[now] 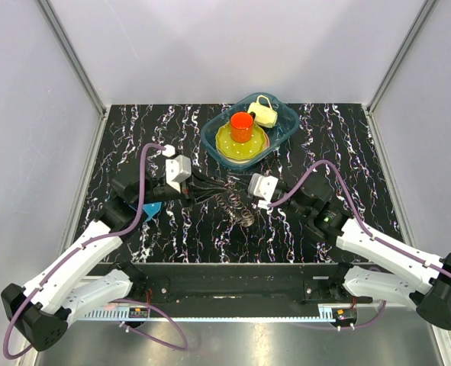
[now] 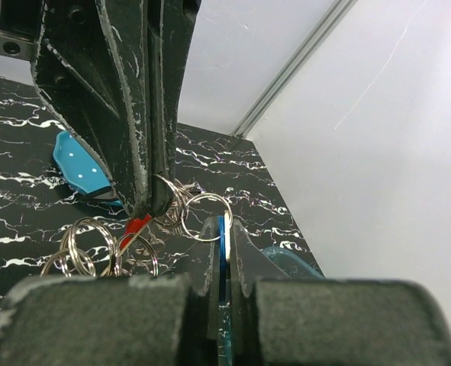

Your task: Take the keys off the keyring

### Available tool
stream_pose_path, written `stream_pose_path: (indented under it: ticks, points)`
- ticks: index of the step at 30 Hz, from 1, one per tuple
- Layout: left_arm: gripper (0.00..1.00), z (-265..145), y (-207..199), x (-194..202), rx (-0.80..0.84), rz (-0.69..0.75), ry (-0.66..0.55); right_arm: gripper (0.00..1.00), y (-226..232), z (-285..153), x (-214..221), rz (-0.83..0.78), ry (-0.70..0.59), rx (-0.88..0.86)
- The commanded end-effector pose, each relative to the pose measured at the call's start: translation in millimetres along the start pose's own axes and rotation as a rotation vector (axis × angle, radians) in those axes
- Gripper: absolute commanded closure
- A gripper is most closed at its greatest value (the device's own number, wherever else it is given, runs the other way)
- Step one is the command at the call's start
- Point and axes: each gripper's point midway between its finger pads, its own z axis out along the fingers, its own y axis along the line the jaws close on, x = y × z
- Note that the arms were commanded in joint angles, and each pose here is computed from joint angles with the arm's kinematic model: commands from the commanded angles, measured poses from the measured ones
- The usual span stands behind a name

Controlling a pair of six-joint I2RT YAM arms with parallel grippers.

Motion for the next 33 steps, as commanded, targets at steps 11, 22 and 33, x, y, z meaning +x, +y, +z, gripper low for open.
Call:
stream_pose_path:
  ticks: [11, 22, 33]
  points:
    - [1.00, -3, -2, 21, 0.051, 0.154, 0.129, 1.00, -40, -7, -22, -0.103, -0.013, 0.120]
    - [1.00, -3, 8, 49, 0.027, 0.248, 0.247, 1.00, -40, 0, -14, -0.124, 0.018, 0.105]
    - [1.00, 3, 10, 64, 0.022, 0.137, 0.277, 1.00, -43, 0, -21, -0.154, -0.005, 0.108]
